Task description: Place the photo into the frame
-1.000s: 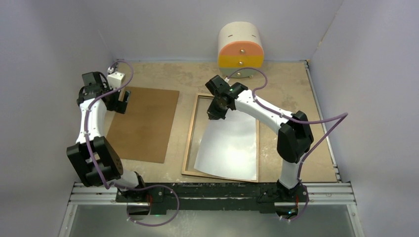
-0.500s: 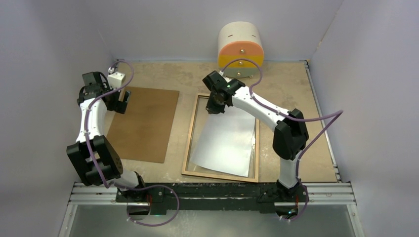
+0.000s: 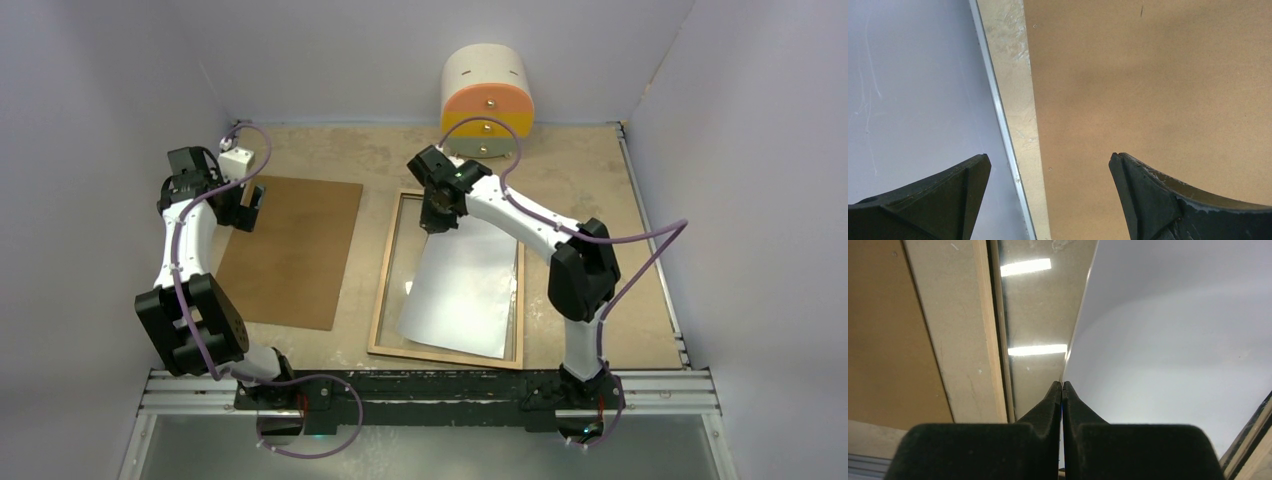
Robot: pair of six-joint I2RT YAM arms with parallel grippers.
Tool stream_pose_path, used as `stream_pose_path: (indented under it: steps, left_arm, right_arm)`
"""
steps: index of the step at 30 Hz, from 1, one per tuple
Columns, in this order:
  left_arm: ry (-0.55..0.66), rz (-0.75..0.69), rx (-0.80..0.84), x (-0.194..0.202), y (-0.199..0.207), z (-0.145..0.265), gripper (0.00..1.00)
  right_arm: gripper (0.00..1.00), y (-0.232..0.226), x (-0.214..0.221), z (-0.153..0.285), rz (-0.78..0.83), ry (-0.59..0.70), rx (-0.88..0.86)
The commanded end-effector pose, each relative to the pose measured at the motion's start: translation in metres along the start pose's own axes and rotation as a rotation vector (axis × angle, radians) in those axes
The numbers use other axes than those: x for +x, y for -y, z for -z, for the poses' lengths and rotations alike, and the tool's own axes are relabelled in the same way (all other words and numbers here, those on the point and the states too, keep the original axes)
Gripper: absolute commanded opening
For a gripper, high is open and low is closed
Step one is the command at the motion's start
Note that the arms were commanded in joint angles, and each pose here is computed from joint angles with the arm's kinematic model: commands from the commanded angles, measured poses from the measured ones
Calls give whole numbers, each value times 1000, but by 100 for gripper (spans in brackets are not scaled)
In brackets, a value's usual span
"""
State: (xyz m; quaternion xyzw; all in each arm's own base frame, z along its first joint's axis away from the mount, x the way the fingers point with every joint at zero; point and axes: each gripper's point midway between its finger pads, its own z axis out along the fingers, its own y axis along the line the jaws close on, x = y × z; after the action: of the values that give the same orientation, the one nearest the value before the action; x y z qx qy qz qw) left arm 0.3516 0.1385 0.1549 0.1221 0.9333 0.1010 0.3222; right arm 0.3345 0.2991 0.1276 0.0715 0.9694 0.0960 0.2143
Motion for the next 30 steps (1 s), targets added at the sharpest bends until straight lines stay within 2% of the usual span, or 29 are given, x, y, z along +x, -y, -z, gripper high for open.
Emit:
stream_pose_path:
  steps: [1,11,17,25,30]
  left_arm:
    - [16,-13,-16,-4,-6,-1,100]
    - [19,-17,-31,-7,-10,2,100]
    - [19,-21,-29,-6,-10,2,100]
    - [14,-18,-9,-2,-5,0,100]
    - [15,-25,-15,-3,-6,1,100]
  right_arm:
    - [0,0,-3,1,105,7,52]
    - [0,-22,15,-7,263,14,162]
    - [0,-15,20,-8,261,13,183]
    - [0,-1,17,1,125,61,233]
    - [0,-8,22,-8,143,31,211]
